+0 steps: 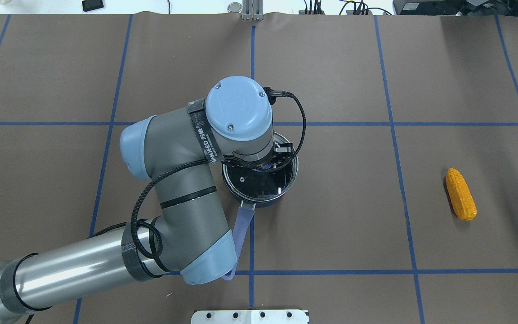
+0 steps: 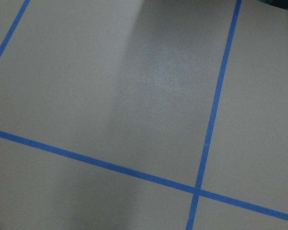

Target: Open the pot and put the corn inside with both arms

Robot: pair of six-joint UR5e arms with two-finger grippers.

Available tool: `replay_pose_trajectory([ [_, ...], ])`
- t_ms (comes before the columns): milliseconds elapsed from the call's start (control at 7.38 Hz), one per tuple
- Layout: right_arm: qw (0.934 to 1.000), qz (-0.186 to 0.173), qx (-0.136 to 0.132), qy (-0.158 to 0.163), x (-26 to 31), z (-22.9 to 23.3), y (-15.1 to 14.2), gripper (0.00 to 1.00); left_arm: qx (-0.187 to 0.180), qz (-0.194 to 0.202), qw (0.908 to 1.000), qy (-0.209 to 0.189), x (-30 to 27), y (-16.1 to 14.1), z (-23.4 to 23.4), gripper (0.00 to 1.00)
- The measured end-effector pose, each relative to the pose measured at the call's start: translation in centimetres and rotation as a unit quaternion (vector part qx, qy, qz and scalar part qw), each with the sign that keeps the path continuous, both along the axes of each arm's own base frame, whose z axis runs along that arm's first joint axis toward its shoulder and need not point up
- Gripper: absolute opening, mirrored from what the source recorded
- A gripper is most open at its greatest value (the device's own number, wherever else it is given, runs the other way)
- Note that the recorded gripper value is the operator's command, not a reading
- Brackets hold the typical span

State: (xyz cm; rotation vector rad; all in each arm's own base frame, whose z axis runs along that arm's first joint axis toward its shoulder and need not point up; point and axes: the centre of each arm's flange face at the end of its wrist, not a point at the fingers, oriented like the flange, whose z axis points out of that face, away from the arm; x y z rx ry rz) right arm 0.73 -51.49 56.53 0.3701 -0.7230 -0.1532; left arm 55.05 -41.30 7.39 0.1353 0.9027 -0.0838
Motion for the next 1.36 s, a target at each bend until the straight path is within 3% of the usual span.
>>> replay_pose_trajectory([
  [271, 1.0000, 0.000, 0.000, 0.000, 0.0, 0.0, 0.0, 1.00, 0.029, 0.011, 0.9994, -0.014, -5.4, 0.6, 0.7, 0.18],
  [542, 1.0000, -0.002, 0.000, 0.000, -0.2, 0.0, 0.0, 1.00, 0.070, 0.033, 0.9963, -0.038, -11.3, -0.6, 4.9, 0.18],
  [1085, 1.0000, -0.003, -0.002, 0.000, -0.3, 0.1, 0.1, 1.00, 0.112, 0.088, 0.9855, -0.092, -22.7, -4.4, 17.3, 0.18],
  [1356, 1.0000, -0.003, -0.002, 0.000, -0.3, 0.2, 0.1, 1.00, 0.125, 0.102, 0.9835, -0.083, -27.4, -6.1, 25.3, 0.18],
])
